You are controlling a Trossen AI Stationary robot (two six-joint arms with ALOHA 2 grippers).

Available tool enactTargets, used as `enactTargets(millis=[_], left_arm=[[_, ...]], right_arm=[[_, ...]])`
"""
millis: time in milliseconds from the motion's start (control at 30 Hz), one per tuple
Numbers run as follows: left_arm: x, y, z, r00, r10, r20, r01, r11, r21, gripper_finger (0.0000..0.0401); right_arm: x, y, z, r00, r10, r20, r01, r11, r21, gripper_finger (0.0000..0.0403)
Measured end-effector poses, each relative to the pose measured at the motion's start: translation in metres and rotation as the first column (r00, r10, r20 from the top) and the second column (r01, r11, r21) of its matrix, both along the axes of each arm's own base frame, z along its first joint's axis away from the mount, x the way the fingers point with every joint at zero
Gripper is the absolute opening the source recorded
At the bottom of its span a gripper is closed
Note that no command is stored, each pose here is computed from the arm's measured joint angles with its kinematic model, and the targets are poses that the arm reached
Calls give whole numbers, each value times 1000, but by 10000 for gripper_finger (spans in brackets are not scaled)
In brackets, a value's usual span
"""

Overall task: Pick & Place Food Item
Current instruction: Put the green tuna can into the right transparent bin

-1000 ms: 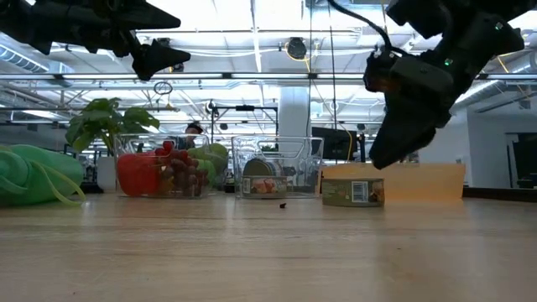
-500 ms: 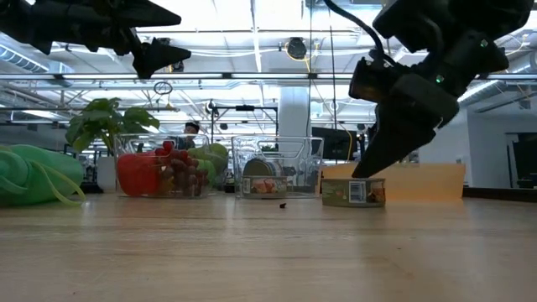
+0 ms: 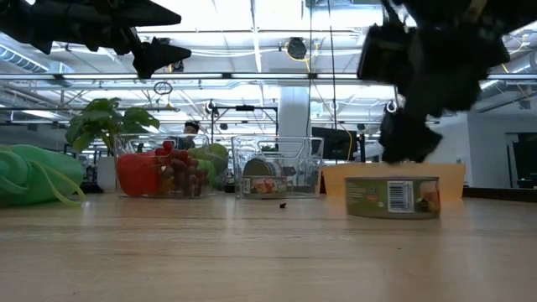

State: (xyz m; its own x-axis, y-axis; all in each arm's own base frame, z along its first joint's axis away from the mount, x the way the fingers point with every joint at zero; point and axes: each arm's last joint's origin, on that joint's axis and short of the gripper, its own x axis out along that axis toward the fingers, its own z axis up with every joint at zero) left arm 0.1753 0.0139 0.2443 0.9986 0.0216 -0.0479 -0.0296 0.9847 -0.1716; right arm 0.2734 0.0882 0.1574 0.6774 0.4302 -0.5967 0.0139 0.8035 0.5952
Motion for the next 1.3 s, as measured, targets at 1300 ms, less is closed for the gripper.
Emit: enactTargets(millis=[1300], left_arm=[[0,0,0,1000,-1,-1,1,1000,0,361]], right_arm=[[-21,-34,7,928,-280,-244,145,877,-458,247]])
